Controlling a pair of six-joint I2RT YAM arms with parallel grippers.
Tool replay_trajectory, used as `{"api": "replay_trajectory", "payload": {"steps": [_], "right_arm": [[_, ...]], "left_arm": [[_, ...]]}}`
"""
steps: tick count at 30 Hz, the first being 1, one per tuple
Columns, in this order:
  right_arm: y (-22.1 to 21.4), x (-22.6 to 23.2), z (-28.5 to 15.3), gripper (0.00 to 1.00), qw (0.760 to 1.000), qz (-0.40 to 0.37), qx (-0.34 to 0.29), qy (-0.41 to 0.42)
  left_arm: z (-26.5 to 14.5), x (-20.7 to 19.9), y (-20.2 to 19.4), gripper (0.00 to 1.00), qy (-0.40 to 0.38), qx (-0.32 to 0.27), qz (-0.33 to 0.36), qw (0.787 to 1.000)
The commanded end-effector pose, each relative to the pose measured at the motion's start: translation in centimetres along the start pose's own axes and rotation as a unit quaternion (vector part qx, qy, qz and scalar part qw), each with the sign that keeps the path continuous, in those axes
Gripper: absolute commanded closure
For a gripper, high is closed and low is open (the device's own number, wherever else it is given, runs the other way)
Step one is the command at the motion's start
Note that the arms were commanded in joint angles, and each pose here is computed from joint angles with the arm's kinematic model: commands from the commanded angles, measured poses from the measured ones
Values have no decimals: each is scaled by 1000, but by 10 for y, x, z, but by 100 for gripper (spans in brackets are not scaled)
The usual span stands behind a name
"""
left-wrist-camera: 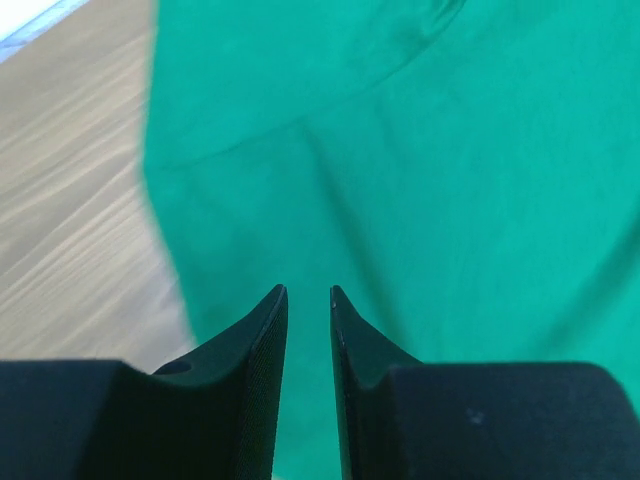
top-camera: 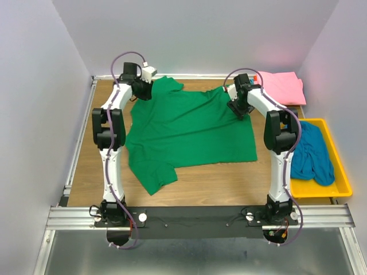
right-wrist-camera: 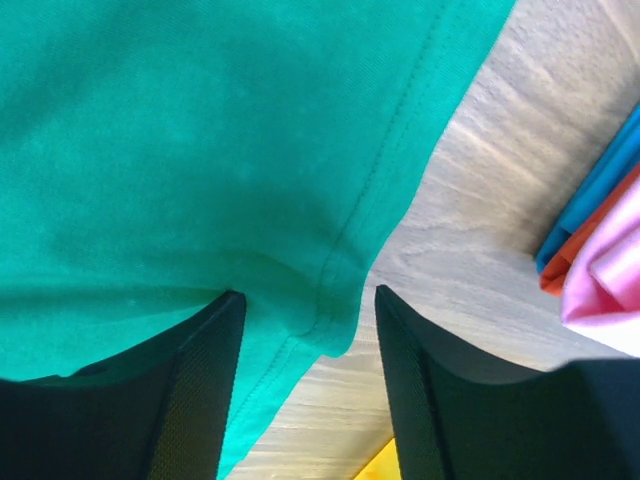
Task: Fold and stack the t-shirts
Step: Flatten out the tshirt
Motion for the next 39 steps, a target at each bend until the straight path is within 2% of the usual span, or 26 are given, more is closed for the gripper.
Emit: {"api": "replay_trajectory", "payload": {"steps": [1,8,14,16,19,21,26,30,39], "right_arm": [[-17,10,3,34,1000,10,24,5],[-24,12,-39,16,1000,13,0,16],[-48,33,-66,16,998,11,4,55],[-60,47,-72,21,996,10,4,83],[-78,65,-71,40,993,8,22,113],[-92,77,-67,48,991,8,39,127],[-104,96,-52,51,986,11,49,162],[-112,102,-39,52,984,9,63,164],[-130,118,-42,51,981,25,76,177]], "left_arm": [[29,4,-5,68,3,11,-44,999],[50,42,-37,68,72,57,-81,992],[41,65,-54,69,89,73,-107,988],[39,67,-54,69,94,74,-103,987],[34,73,-53,69,113,77,-96,986],[34,77,-53,69,117,79,-94,985],[31,74,-44,60,97,69,-81,990],[29,79,-31,59,109,54,-67,990],[41,89,-44,60,117,78,-47,989]]}}
Point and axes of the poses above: each gripper's point midway between its finger pads, its own z axis out along the fingers, its own x axis along the line the jaws close on, y = z × x, the point moved 4 cm from there along -z, back along the fingers, and after that the axes turned 6 degrees about -z, right-handed, at the moved point
